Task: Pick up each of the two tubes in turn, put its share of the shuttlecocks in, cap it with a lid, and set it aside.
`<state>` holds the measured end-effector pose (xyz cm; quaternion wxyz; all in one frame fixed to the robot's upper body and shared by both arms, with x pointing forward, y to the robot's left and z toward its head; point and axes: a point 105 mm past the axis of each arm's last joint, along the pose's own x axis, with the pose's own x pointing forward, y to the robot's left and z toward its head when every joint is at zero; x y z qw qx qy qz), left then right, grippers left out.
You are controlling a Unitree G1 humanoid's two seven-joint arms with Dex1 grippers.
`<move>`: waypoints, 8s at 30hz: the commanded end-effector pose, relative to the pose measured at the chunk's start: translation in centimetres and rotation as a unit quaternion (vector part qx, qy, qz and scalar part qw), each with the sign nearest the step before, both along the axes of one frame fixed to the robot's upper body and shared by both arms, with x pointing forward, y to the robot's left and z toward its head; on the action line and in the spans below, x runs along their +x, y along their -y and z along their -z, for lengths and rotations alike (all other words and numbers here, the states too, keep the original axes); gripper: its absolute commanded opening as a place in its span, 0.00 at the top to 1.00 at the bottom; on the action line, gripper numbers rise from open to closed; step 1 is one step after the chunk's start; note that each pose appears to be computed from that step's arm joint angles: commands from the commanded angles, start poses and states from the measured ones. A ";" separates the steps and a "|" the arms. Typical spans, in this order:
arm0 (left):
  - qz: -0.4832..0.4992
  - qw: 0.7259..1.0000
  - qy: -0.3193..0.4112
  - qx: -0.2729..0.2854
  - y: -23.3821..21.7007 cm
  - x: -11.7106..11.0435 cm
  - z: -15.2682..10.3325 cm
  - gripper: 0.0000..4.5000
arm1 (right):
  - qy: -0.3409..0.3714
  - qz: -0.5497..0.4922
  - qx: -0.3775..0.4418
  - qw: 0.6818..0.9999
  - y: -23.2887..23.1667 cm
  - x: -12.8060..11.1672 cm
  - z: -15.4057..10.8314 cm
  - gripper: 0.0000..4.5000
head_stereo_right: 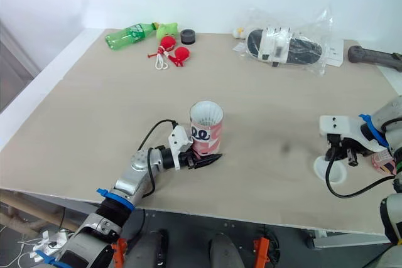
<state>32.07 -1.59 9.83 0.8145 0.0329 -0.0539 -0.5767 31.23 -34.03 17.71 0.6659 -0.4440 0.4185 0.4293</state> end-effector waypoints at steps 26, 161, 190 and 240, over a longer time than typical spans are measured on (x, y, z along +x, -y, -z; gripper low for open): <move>-0.011 0.999 0.020 0.043 0.3 0.8 1.8 0.32 | 0.089 -0.370 0.169 0.909 -24.6 0.5 -14.8 0.99; 0.001 0.999 -0.039 0.033 -1.6 0.1 1.8 0.00 | 0.209 0.041 0.547 0.809 -17.2 -4.4 -6.6 0.03; -0.045 0.996 -0.040 0.072 -14.2 -3.9 -1.0 0.00 | 0.191 0.095 0.561 0.800 -27.7 -0.6 7.9 0.01; 0.126 0.990 0.051 -0.029 1.3 -0.2 -10.9 0.00 | 0.565 0.557 0.375 0.479 -1.3 -1.6 4.1 0.34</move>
